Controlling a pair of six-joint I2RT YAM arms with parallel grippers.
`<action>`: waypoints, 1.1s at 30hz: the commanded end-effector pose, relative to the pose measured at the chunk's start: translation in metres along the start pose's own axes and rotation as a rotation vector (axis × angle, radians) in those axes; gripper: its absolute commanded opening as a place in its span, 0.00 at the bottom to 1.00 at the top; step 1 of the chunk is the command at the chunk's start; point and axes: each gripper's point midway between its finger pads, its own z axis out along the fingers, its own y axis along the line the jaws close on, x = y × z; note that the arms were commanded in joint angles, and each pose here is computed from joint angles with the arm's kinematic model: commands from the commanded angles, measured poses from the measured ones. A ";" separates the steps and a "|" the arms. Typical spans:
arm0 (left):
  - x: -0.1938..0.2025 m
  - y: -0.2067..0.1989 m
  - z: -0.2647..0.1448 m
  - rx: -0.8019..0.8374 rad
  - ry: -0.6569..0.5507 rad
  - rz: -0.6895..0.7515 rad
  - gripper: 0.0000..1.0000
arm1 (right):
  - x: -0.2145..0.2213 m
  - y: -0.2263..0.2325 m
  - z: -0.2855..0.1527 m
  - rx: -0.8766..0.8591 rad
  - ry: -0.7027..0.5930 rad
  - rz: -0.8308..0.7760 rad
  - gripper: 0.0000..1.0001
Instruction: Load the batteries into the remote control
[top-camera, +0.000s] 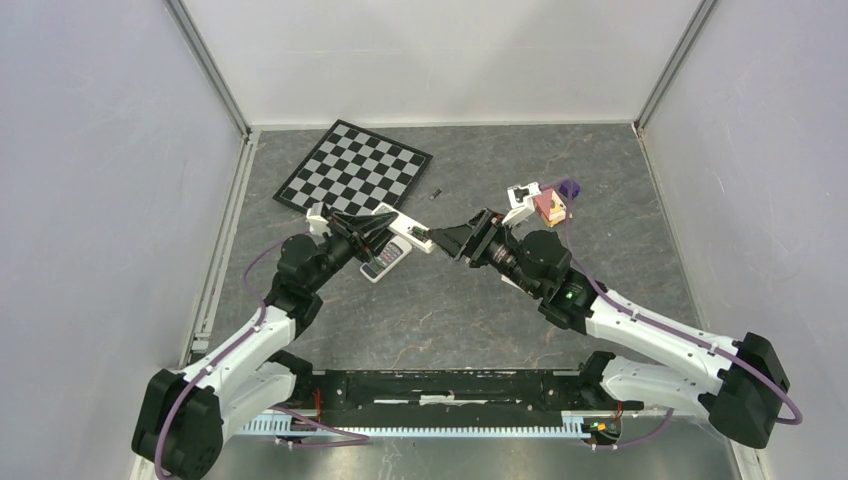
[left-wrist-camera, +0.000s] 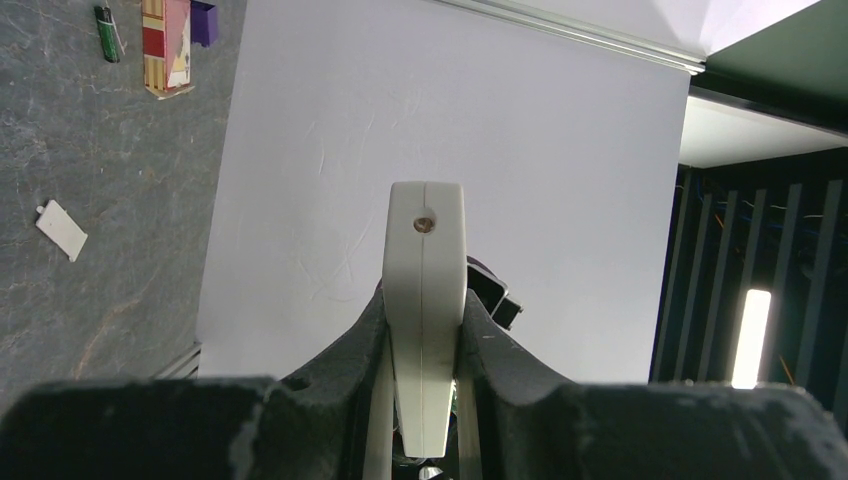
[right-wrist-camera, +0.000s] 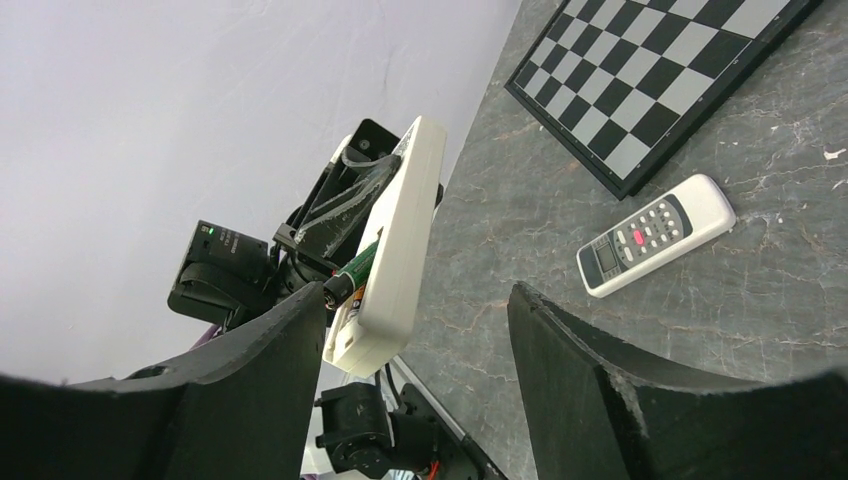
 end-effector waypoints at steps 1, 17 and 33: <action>0.016 -0.037 -0.004 0.112 0.056 0.073 0.02 | -0.011 0.006 0.004 0.015 -0.036 -0.006 0.71; 0.036 -0.077 -0.008 0.239 0.123 0.265 0.02 | 0.004 -0.037 0.007 0.203 0.024 -0.070 0.58; 0.073 -0.098 -0.024 0.347 0.256 0.780 0.02 | 0.026 -0.095 0.000 0.451 0.132 -0.148 0.46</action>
